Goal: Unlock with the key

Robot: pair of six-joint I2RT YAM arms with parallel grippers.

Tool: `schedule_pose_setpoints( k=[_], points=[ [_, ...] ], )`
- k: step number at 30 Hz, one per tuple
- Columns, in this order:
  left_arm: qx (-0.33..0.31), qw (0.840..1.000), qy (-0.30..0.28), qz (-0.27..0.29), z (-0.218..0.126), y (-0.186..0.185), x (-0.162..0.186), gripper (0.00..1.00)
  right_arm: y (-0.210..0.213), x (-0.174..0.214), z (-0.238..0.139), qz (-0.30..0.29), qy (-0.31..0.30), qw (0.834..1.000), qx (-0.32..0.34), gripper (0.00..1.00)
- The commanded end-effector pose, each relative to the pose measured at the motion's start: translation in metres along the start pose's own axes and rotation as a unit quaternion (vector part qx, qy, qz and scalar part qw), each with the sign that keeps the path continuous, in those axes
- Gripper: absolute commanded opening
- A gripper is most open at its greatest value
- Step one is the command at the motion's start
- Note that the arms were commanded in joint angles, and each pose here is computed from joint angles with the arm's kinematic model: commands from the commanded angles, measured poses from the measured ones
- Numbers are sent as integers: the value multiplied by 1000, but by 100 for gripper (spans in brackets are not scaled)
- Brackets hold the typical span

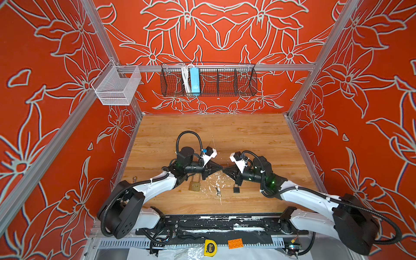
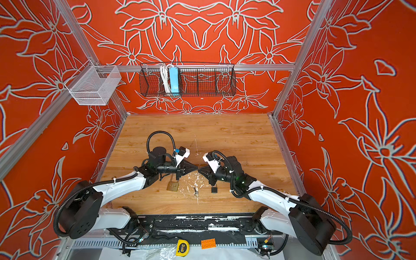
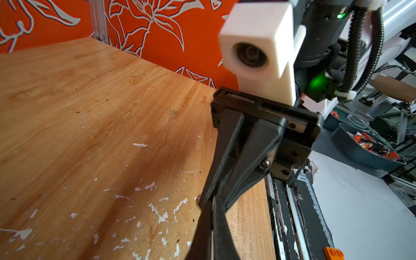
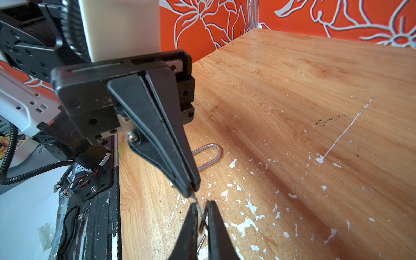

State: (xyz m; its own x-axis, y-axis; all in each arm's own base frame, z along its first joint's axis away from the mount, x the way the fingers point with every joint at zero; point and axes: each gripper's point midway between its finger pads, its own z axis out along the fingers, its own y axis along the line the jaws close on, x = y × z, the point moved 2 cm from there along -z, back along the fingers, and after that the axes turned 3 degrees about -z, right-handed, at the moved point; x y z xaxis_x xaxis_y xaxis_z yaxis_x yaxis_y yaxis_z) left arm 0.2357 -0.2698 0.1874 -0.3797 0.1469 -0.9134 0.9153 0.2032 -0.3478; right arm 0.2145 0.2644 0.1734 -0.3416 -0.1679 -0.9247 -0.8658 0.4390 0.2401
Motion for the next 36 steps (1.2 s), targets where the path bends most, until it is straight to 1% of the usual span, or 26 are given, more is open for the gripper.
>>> schedule_pose_setpoints(
  k=[1,2,4,8,10,11,12,13,15,16,20,22,24,28,30,31,32,33,34,35,36],
  points=[
    [41,999,-2,6,2,-13,-6,0,-7,-10,-3,-12,-19,999,25,10],
    [40,999,-3,7,1,-13,-6,0,-7,-9,-3,-12,-18,999,24,8],
    [38,999,-4,8,1,-14,-6,0,-7,-9,-2,-11,-16,1000,22,1],
    [33,999,-5,8,0,-13,-7,0,-7,-8,-2,-11,-15,1000,21,0],
    [20,1000,-6,6,0,-10,-8,0,-7,-9,-2,-11,-16,1000,22,0],
    [11,1000,-7,5,0,-8,-8,13,-8,-9,-3,-10,-17,999,25,0],
    [-5,1000,-10,6,-2,-4,-9,35,-9,-9,-4,-8,-18,999,29,0],
    [-29,999,-18,5,-4,0,-11,46,-10,-10,-4,-7,-21,999,34,0],
    [-78,996,-42,8,-12,8,-15,59,-11,-11,-6,-5,-25,999,36,0],
    [-107,992,-59,9,-19,12,-18,64,-12,-11,-7,-2,-26,999,38,0],
    [-196,975,-105,1,-40,25,-25,72,-15,-12,-8,9,-29,999,38,0],
    [-230,966,-116,-18,-47,33,-26,74,-16,-12,-9,12,-31,999,37,0],
    [-247,962,-114,-34,-47,41,-26,74,-18,-12,-11,16,-33,999,40,0],
    [-243,963,-93,-69,-37,50,-25,74,-27,-13,-16,26,-33,997,69,0],
    [-241,962,-82,-100,-30,57,-23,71,-45,-11,-22,47,-22,991,123,0],
    [-248,958,-71,-123,-26,61,-21,68,-56,-9,-28,64,-13,986,155,0],
    [-262,953,-51,-144,-20,65,-20,63,-70,-6,-38,94,-3,976,198,0],
    [-290,943,-13,-161,-13,66,-12,57,-83,-1,-50,127,8,964,232,0],
    [-336,926,14,-169,-9,68,-7,54,-90,5,-62,153,20,953,259,0],
    [-381,906,46,-179,-4,65,-1,53,-94,12,-77,176,35,941,286,0],
    [-411,887,78,-196,1,61,6,53,-92,19,-88,192,43,933,301,0]
  ],
)
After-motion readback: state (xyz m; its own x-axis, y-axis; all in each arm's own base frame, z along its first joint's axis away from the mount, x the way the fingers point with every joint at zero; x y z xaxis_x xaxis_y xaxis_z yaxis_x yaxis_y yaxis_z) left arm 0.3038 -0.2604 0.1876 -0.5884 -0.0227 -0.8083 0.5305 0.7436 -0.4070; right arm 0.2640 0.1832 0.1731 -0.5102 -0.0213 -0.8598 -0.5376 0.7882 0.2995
